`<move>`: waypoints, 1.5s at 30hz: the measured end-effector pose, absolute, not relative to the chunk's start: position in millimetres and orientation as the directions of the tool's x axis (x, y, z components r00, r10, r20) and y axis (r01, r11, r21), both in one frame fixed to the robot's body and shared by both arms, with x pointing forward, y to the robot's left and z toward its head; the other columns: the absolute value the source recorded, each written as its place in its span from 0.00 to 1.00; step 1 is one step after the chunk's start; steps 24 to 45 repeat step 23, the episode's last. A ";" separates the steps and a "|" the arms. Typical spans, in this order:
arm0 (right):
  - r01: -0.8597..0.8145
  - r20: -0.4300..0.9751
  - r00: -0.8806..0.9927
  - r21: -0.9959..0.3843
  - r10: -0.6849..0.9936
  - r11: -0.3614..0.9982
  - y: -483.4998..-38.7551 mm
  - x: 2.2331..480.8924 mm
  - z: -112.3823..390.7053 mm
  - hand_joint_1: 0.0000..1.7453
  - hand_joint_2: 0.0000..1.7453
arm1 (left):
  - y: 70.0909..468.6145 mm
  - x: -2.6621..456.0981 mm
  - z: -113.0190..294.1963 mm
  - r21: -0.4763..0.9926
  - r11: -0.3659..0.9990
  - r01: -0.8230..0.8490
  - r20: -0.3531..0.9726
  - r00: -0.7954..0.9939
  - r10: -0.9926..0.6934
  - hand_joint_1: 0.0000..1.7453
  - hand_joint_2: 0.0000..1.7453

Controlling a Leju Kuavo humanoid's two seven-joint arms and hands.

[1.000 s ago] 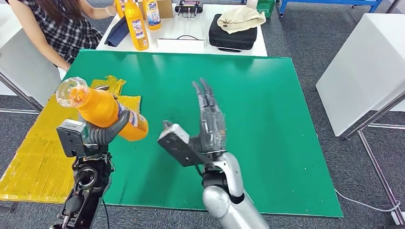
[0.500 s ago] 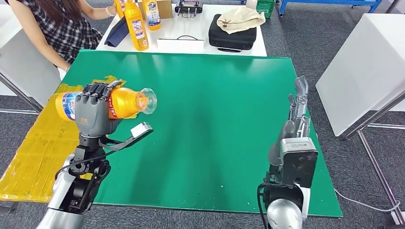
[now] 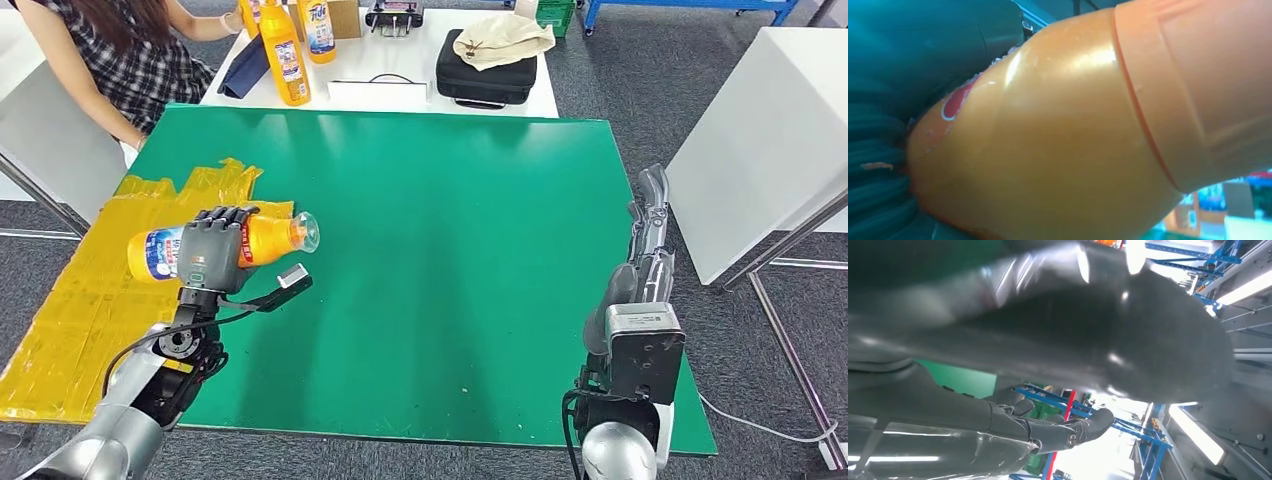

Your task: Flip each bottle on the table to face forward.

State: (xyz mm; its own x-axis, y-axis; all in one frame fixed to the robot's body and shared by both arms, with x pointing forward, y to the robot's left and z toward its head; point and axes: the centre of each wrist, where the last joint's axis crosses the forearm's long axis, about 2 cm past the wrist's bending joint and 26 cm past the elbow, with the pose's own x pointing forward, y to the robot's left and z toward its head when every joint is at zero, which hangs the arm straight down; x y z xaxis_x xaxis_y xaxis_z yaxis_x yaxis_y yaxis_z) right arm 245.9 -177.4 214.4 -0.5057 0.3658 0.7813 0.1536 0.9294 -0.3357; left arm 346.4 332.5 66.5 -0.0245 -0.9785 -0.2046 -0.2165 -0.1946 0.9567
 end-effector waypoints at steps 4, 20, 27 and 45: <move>0.146 0.777 -0.505 -0.351 0.374 0.925 -180.5 244.0 209.4 0.00 0.00 | 345.1 340.3 51.5 0.964 -0.231 -0.131 -0.233 0.003 -0.972 1.00 1.00; 0.099 0.785 -0.488 -0.384 0.381 0.918 -177.3 249.4 198.1 0.00 0.00 | 386.3 320.2 25.6 0.937 -0.326 0.123 -0.339 0.105 -0.935 0.00 0.00; 0.096 0.786 -0.485 -0.386 0.382 0.917 -176.7 252.1 198.8 0.00 0.00 | 385.9 321.1 25.9 0.935 -0.331 0.123 -0.344 0.103 -0.933 0.00 0.00; 0.096 0.786 -0.485 -0.386 0.382 0.917 -176.7 252.1 198.8 0.00 0.00 | 385.9 321.1 25.9 0.935 -0.331 0.123 -0.344 0.103 -0.933 0.00 0.00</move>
